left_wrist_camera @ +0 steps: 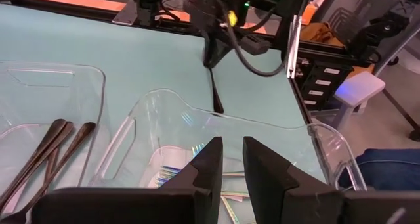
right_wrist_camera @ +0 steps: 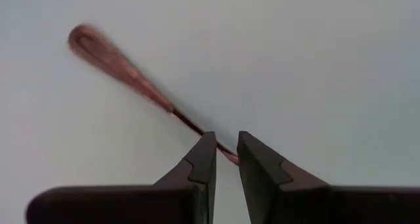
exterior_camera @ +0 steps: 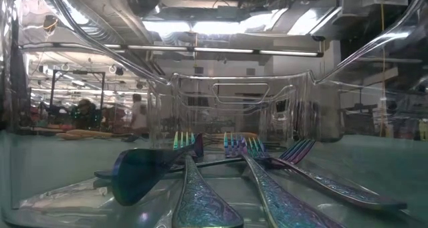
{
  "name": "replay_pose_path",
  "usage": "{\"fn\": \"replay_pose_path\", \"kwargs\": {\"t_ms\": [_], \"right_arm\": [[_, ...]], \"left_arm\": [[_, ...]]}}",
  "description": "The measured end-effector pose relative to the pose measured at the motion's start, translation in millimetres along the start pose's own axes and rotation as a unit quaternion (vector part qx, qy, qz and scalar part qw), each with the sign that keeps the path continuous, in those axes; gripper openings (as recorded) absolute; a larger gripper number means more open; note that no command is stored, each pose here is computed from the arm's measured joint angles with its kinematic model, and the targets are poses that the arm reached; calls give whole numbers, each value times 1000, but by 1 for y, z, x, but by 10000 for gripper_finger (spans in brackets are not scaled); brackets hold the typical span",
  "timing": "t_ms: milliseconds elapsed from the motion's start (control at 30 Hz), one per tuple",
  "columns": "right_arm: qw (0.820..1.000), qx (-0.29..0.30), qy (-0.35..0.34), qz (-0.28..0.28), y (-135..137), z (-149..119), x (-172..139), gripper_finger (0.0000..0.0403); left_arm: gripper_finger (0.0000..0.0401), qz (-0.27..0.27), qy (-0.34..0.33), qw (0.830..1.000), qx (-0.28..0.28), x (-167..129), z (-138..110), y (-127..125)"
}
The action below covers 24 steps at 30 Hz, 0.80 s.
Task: Sort silverware by color (type)
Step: Put the black fork into the middle transparent bin
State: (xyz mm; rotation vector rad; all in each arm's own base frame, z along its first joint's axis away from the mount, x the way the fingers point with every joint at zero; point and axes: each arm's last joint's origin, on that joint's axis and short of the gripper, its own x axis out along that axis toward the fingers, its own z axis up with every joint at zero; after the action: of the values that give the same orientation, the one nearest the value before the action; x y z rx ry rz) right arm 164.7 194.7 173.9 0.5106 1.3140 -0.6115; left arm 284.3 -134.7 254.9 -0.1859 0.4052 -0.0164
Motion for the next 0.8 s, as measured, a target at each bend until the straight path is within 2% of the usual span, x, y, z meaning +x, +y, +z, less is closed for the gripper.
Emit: {"fn": "replay_pose_path", "kwargs": {"t_ms": [300, 500, 800], "right_arm": [[996, -93, 18, 5, 1, -1, 0, 53], [985, -166, 34, 24, 4, -2, 0, 53], [981, -185, 53, 26, -4, -6, 17, 53]], "left_arm": [[55, 12, -3, 1000, -6, 3, 3, 7], [55, 16, -3, 1000, -8, 4, 4, 10], [55, 16, -3, 1000, -7, 4, 4, 10]]}}
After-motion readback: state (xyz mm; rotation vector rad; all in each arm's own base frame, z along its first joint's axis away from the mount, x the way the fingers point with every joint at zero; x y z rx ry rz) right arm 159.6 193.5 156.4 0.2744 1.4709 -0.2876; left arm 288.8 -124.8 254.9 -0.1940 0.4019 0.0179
